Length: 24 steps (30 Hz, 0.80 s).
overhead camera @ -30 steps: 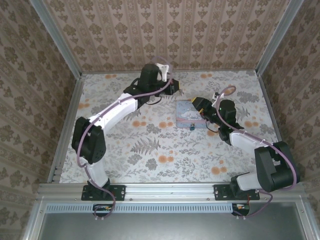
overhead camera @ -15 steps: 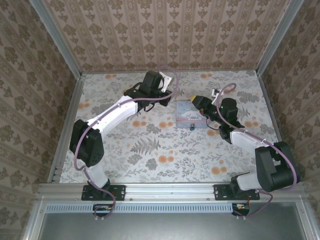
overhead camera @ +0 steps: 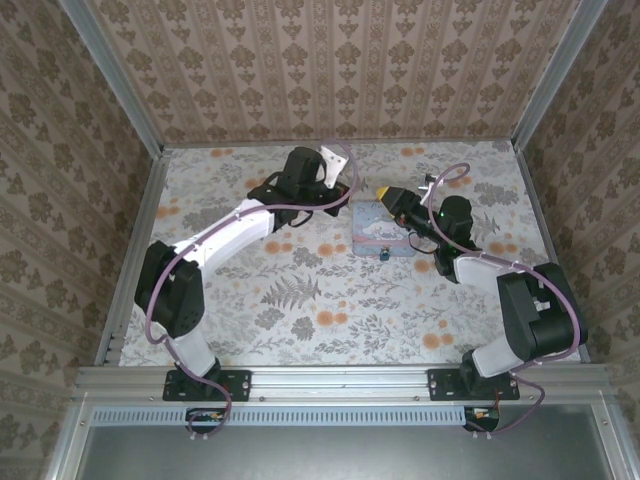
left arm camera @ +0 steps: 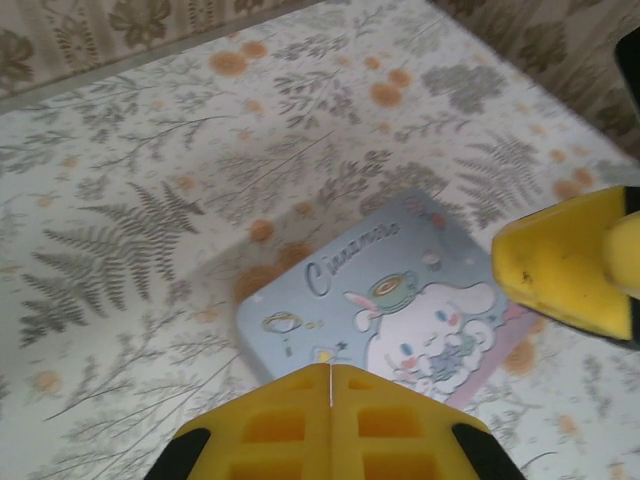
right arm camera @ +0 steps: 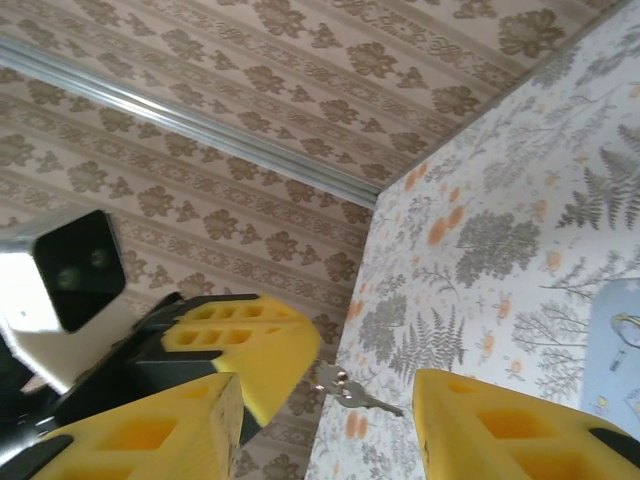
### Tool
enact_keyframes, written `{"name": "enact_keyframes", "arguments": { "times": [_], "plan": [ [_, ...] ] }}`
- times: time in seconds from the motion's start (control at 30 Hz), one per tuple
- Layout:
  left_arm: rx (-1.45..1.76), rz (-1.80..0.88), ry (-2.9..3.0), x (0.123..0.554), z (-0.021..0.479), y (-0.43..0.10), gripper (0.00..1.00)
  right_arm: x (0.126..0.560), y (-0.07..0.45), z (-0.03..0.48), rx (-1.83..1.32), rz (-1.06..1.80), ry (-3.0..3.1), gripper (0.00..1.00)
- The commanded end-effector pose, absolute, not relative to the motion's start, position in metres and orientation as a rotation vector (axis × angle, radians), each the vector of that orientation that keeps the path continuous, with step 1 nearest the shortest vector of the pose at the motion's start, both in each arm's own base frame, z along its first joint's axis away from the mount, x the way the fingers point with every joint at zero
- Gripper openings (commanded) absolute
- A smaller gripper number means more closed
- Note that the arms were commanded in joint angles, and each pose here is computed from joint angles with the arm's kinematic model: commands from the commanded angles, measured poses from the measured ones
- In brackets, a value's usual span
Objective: Unlock the padlock with the key
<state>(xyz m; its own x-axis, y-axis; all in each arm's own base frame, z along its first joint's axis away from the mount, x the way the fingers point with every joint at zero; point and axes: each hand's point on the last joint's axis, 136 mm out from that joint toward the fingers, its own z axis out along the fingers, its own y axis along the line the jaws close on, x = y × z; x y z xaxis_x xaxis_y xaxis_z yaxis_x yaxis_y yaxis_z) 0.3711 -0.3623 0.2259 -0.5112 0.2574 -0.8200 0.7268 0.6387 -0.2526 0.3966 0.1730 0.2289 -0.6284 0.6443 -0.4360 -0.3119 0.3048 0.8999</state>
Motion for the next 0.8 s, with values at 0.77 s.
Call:
{"name": "enact_keyframes", "arguments": {
  "times": [0.77],
  "plan": [
    [0.693,-1.273,1.857,0.351,0.280,-0.392,0.00,0.402,0.206,0.244,0.158,1.645,1.660,0.53]
  ]
}}
